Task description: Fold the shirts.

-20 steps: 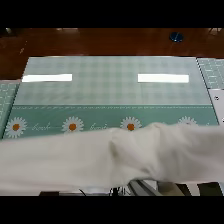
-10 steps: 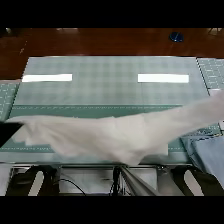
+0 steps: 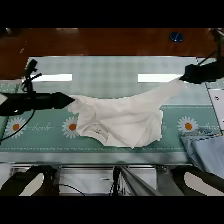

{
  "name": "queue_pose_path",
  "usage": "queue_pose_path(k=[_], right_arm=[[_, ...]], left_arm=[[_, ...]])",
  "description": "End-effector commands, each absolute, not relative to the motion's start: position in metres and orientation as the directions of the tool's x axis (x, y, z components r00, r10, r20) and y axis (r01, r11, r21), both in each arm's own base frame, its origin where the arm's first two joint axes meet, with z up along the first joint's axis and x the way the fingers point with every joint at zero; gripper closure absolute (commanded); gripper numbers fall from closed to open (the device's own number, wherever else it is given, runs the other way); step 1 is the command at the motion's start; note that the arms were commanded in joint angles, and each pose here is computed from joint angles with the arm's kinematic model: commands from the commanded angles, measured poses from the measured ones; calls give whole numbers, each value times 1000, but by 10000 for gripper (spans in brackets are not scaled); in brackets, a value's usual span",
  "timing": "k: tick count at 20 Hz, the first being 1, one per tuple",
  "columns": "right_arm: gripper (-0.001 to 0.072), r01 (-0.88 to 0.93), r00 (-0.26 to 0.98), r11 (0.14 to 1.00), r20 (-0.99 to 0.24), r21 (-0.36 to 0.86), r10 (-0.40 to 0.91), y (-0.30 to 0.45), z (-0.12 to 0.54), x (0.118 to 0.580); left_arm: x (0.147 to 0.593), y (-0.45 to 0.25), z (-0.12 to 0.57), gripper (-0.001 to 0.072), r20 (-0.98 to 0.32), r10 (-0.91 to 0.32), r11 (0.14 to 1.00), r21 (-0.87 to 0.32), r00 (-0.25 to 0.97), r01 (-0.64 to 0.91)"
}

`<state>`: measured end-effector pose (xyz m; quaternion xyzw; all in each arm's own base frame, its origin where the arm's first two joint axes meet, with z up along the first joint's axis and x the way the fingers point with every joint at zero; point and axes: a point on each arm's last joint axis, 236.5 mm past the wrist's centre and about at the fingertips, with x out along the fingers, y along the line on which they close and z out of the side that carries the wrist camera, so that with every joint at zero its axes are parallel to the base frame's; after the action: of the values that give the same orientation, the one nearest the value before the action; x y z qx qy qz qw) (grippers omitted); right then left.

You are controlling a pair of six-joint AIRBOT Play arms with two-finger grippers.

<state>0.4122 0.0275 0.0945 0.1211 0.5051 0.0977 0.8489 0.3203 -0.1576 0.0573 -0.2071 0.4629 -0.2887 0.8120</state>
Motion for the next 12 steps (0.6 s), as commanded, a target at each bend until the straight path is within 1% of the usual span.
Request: queue_pose_path(k=[1,3,5,6,7,8,11,12], right_arm=[[686,-21,613,963,-757,269,225,14,83,470],[686,9,629,964,-751,267,202,1,79,477],[675,32,601,962,-774,273,200,-8,66,475],[532,38,592,959,-780,279,204,-10,65,472],[307,37,587,955,-780,294,217,-9,68,469],[172,13,586,952,-774,304,240,-6,77,464],[167,-25,595,953,-761,303,258,-2,119,443],[167,-40,557,951,-784,306,275,4,123,425]], left_arm=[[356,-165,23,685,-651,-647,758,-603,396,248],[362,-165,20,685,-656,-647,758,-606,389,241],[361,-166,17,685,-658,-650,756,-610,379,237],[359,-167,17,685,-659,-655,753,-613,370,239],[355,-169,17,685,-660,-662,747,-619,356,242],[349,-172,17,685,-662,-673,739,-627,331,247],[337,-177,16,685,-664,-695,719,-645,278,257],[336,-177,16,685,-664,-695,719,-645,276,260]])
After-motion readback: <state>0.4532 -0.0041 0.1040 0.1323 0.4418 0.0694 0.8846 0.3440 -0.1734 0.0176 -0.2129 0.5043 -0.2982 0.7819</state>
